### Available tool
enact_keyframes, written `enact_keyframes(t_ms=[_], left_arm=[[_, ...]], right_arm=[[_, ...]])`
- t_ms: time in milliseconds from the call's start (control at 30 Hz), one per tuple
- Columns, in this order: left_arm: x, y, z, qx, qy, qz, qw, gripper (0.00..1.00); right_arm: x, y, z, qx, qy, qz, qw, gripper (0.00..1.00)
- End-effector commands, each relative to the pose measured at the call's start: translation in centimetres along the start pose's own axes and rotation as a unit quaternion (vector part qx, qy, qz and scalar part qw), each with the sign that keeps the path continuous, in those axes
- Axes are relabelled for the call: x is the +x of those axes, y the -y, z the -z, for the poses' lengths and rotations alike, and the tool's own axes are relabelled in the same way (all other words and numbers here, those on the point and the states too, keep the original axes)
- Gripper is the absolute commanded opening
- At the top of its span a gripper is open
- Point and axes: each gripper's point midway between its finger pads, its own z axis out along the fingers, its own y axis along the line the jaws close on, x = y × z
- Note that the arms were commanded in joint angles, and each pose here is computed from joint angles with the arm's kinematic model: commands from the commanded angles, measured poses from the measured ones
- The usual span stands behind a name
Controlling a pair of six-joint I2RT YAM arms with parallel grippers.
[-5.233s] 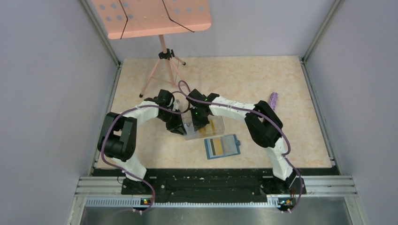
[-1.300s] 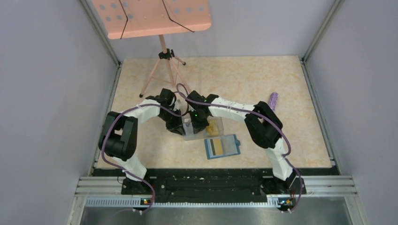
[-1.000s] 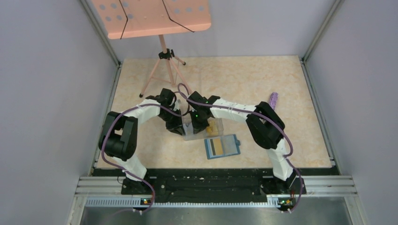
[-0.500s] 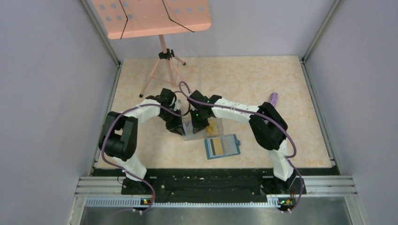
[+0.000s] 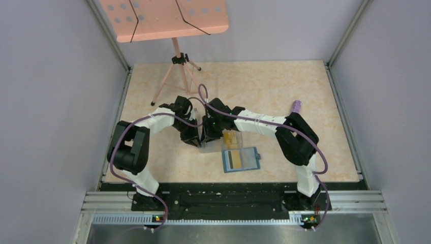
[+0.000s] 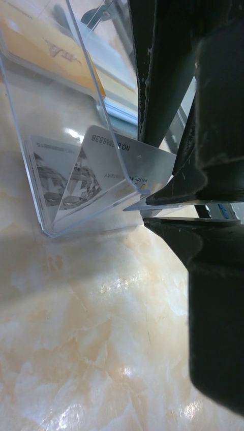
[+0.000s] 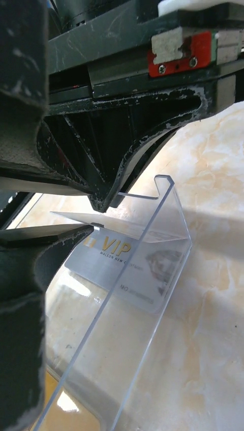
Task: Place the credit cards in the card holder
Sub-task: Pick up the credit card from the storage box.
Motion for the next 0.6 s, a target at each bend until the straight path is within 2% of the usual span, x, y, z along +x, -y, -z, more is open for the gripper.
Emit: enact_keyframes(t_ms=[0,100,167,300,500,567], left_arm=[[-0.6,1.5,0.2,0.029,0.004,-0.022,0.999,0.00],[-0.6,1.5,0.2,0.029,0.003,-0.022,0.999,0.00],[-0.6,1.5,0.2,0.028,0.003,-0.023,0.999,0.00],[-0.6,1.4,0.2,0.026,0.004,-0.022,0.999,0.00],[-1.1,1.6,0.8,0.022,0.020,-0.026,0.999,0.00],[-1.2,1.6,1.0,0.021,0.023,-0.027,0.999,0.00]], right_arm=[[-1.7,-3.5,1.6,-0.062,0.033,0.017,0.997,0.27],[-1.3,-2.7,0.9,-0.044,0.024,0.016,0.999,0.25],[-1.3,-2.0,0.7,-0.025,0.022,0.016,0.999,0.18],[-1.1,-0.6,0.4,0.009,0.013,0.023,1.000,0.10],[-0.5,-0.4,-0.3,0.007,-0.004,0.027,1.000,0.13],[-0.5,-0.8,-0.2,-0.003,-0.002,0.027,1.000,0.06]])
